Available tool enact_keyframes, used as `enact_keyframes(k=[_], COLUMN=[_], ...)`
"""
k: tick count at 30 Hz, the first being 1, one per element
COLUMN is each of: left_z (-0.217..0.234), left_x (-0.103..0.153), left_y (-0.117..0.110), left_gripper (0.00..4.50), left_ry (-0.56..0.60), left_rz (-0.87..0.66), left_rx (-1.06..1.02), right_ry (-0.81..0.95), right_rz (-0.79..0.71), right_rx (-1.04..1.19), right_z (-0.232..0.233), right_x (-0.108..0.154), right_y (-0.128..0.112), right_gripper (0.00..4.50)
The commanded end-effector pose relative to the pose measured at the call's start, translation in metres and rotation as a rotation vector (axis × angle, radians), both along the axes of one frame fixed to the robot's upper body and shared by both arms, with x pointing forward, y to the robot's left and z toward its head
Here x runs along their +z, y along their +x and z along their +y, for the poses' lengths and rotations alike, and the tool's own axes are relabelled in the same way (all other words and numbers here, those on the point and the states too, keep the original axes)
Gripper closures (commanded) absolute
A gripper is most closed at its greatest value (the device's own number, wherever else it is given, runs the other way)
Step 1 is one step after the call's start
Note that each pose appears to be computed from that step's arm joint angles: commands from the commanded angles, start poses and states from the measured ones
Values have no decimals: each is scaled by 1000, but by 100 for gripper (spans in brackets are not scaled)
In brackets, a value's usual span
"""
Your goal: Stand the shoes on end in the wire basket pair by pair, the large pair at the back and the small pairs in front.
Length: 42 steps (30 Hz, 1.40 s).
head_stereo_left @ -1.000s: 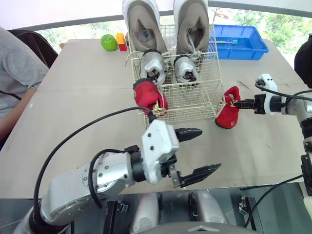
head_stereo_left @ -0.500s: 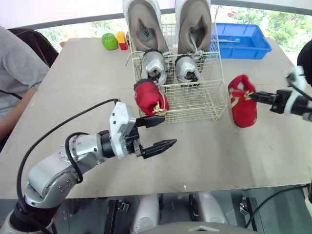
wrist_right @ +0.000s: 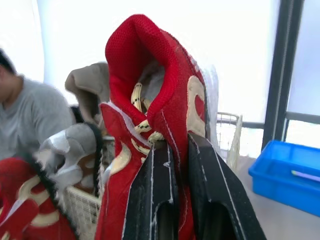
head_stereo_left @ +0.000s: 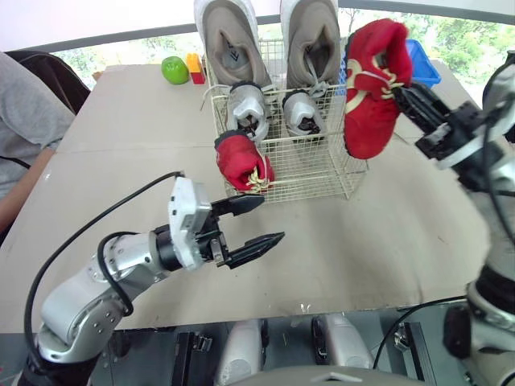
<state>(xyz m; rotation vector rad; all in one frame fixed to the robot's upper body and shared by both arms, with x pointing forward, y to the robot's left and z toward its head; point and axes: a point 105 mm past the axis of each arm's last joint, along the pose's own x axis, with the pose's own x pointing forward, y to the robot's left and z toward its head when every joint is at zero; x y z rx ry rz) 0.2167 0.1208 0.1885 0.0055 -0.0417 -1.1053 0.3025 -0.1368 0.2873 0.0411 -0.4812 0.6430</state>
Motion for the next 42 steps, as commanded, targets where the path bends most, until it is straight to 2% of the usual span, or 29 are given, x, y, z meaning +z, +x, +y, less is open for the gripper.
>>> enact_keyframes(k=[1, 5, 8, 14, 17, 24, 29, 33, 35, 37, 38, 42], left_z=[2, 4, 2, 1, -1, 0, -1, 1, 3, 4, 5, 10], left_x=[13, 16, 21, 23, 21, 20, 14, 9, 7, 6, 4, -3], left_y=[-12, -16, -21, -29, -33, -36, -9, 7, 10, 10, 10, 5], left_gripper=[17, 17, 17, 17, 17, 17, 17, 17, 17, 17, 17, 17], left_ry=[-8, -15, -25, -17, -15, -9, -5, -2, -6, -10, -9, -10], left_rz=[-68, -70, -78, -80, -74, -62, -47, -36, -29, -24, -23, -2], left_rx=[-11, -2, 4, 26, 28, 37, 35, 35, 37, 37, 38, 38], right_ry=[-5, -8, -18, -57, -44, -96, -164, -197, -225, -236, -243, -316], right_rz=[-140, -196, -195, -86, -2, 41, 105, 117, 115, 107, 101, 84], right_rx=[-33, -50, -77, -101, -98, -40, 1, 18, 38, 30, 25, 42], right_z=[13, 23, 29, 29, 24, 17, 10, 6, 5, 1, -2, -13], right_x=[4, -9, -36, -92, -108, -107, -111, -107, -104, -99, -96, -86], right_y=[-9, -11, -7, -1, 3, 0, 3, 0, -5, -8, -10, -23], right_gripper=[438, 438, 438, 438, 438, 438, 438, 251, 167, 101, 49, 49])
